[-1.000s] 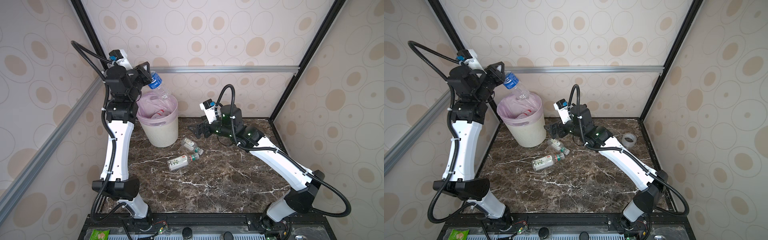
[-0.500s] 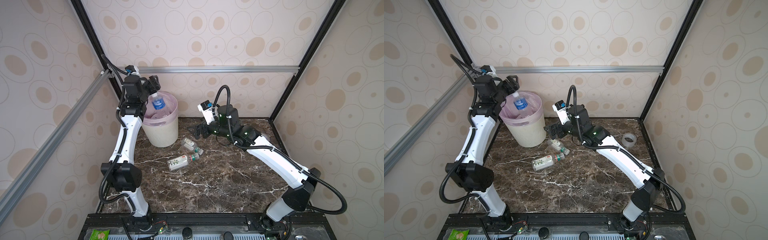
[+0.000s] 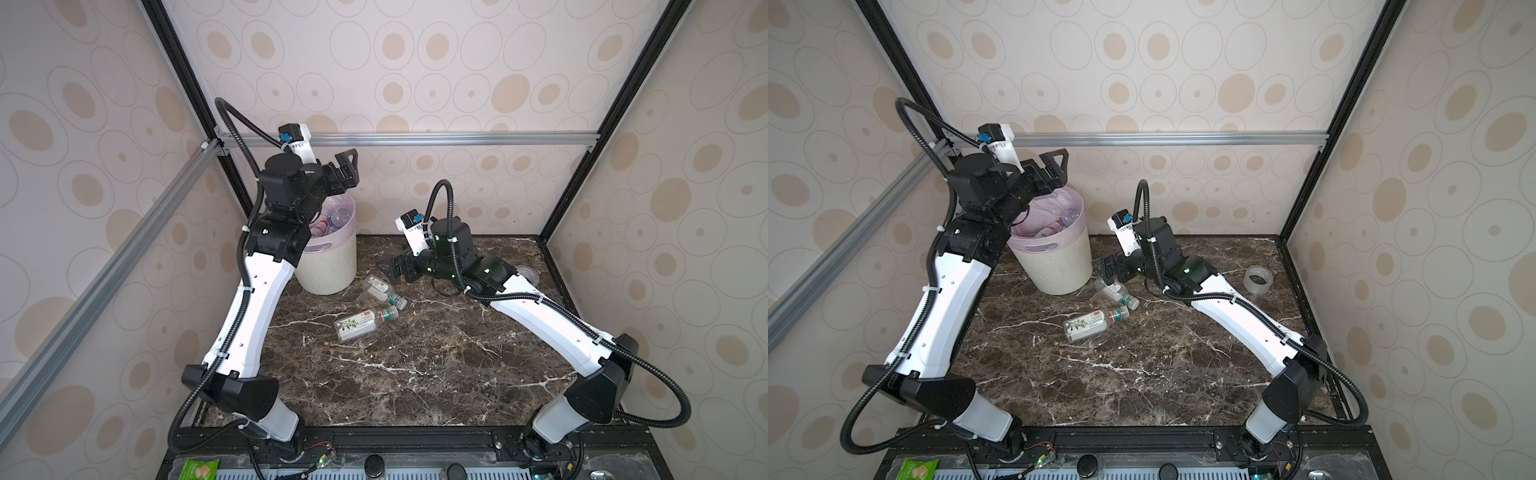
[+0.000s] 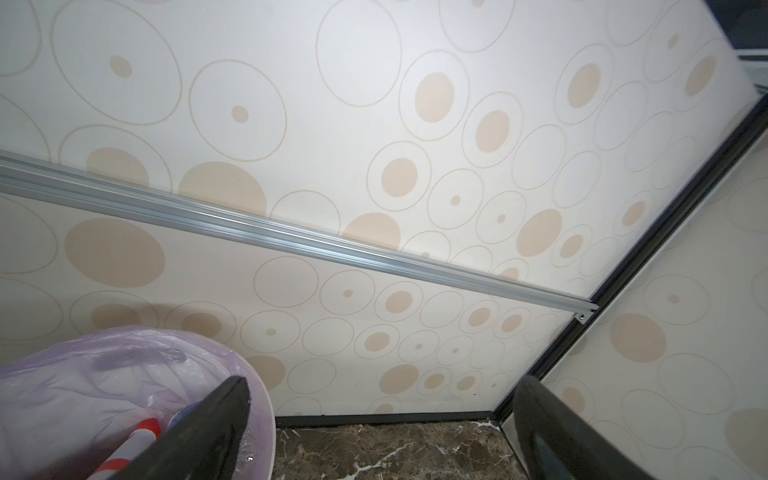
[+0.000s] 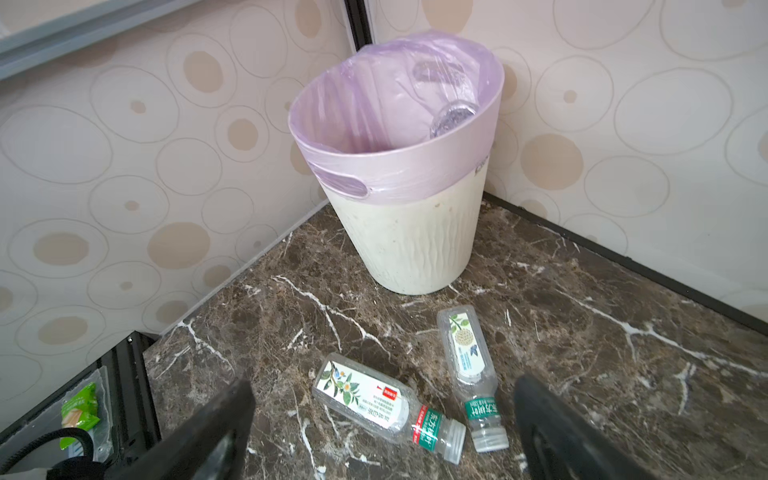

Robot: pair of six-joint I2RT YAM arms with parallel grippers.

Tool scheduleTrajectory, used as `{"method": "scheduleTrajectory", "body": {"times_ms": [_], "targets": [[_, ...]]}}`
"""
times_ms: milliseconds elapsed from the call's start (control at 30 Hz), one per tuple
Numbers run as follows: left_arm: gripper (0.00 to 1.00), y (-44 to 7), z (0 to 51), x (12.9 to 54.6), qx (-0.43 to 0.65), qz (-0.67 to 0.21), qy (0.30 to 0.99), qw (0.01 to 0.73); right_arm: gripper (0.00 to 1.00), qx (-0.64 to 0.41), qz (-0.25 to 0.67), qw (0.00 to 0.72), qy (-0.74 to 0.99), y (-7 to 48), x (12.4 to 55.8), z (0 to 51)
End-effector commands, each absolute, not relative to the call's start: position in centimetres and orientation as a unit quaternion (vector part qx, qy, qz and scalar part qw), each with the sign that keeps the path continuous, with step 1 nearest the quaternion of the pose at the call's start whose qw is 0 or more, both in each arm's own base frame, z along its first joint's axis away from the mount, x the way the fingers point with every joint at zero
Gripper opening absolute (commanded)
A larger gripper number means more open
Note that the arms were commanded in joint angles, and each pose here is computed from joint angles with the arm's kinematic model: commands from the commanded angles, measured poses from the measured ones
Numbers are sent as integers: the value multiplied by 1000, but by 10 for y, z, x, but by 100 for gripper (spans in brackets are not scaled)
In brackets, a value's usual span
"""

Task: Throw the plastic bottles in the bin
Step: 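Open the left gripper to drop the Pocari Sweat bottle into the bin, then move both grippers back down toward the green-capped flower-label bottle, then lower the right gripper onto the green-capped flower-label bottle and close it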

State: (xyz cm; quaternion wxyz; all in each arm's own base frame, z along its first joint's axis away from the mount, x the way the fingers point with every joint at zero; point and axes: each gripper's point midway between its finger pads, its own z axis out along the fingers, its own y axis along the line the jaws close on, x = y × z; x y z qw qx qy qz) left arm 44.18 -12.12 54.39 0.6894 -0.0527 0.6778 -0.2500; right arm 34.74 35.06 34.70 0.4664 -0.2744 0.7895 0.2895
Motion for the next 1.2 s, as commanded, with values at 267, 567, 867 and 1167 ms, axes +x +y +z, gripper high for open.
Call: {"method": "scheduleTrajectory", "body": {"times_ms": [267,567,867,1167], "targets": [[99,-160,419,414,-73,-317,745,583,100,-242,244,428,836,298,361,280],[99,-156,300,367,-109,-336,800,484,100,-254,220,359,871,307,371,193],[99,-151,248,338,-135,-353,812,445,97,-275,196,285,897,331,396,127],[99,-156,231,340,-137,-361,815,431,84,-274,167,252,913,339,417,88]]}}
